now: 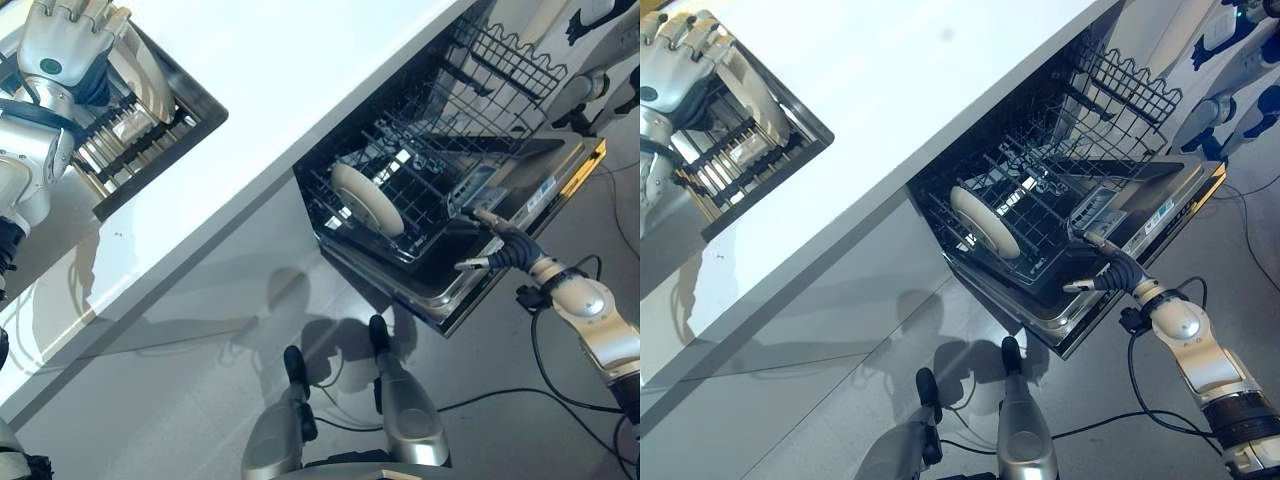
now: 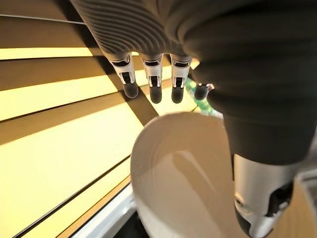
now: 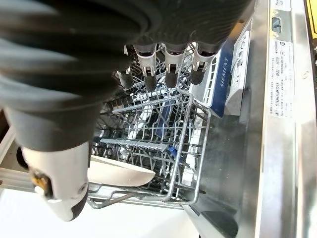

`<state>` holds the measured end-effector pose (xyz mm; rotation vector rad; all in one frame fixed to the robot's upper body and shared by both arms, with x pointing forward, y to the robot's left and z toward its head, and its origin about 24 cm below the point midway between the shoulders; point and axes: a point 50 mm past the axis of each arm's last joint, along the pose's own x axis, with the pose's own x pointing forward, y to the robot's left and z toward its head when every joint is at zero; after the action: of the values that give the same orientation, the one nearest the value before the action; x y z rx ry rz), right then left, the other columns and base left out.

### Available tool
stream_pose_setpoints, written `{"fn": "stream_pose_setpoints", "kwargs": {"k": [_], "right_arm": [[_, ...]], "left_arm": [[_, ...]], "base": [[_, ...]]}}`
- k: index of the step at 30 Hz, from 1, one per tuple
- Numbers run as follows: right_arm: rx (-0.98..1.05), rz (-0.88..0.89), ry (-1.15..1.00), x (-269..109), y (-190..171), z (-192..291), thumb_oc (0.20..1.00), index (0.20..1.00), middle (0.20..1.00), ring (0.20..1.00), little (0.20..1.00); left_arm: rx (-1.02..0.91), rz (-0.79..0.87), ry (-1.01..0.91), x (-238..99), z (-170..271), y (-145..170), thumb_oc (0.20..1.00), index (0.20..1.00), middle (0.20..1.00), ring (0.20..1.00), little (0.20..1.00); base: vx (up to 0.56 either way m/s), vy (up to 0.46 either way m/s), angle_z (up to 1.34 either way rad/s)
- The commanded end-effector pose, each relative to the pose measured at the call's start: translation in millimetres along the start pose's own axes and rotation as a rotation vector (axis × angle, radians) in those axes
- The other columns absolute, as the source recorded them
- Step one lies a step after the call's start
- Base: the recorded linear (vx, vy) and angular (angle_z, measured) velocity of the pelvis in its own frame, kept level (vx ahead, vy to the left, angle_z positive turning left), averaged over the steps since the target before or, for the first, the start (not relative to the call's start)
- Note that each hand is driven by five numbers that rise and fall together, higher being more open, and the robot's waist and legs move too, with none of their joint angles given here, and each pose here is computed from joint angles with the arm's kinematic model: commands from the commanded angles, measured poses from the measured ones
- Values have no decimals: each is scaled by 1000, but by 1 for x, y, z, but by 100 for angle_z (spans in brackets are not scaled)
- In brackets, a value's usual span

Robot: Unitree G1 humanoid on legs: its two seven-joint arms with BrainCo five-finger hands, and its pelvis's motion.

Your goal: Pick up plates and place into dishwasher.

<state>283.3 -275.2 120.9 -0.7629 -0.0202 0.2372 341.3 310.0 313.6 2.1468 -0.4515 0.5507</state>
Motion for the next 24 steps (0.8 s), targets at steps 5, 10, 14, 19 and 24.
{"fn": "stream_pose_setpoints", "kwargs": {"k": [5, 10, 14, 19, 24], "right_arm": [[-33, -101, -177, -2, -45, 41, 1000, 1000, 1000, 1000, 1000], [-29, -113, -208, 0, -50, 48, 1000, 1000, 1000, 1000, 1000], [-3, -101, -227, -1, -51, 50, 1000, 1000, 1000, 1000, 1000], [-15, -105, -243, -1, -54, 51, 1000, 1000, 1000, 1000, 1000], [-19, -134, -255, -1, -62, 57, 1000, 1000, 1000, 1000, 1000]], "left_arm": [[242, -74, 50, 8, -48, 25, 1000, 1000, 1000, 1000, 1000], [237, -161, 92, 10, -53, 20, 200, 200, 200, 200, 200], [253, -157, 100, 10, -56, 19, 200, 200, 200, 200, 200], [272, -189, 105, 10, -57, 14, 200, 200, 200, 200, 200], [267, -209, 109, 7, -59, 6, 200, 200, 200, 200, 200]], "base": [[-20, 25, 0], [0, 0, 0], [0, 0, 0], [-6, 2, 0], [0, 0, 0]]}}
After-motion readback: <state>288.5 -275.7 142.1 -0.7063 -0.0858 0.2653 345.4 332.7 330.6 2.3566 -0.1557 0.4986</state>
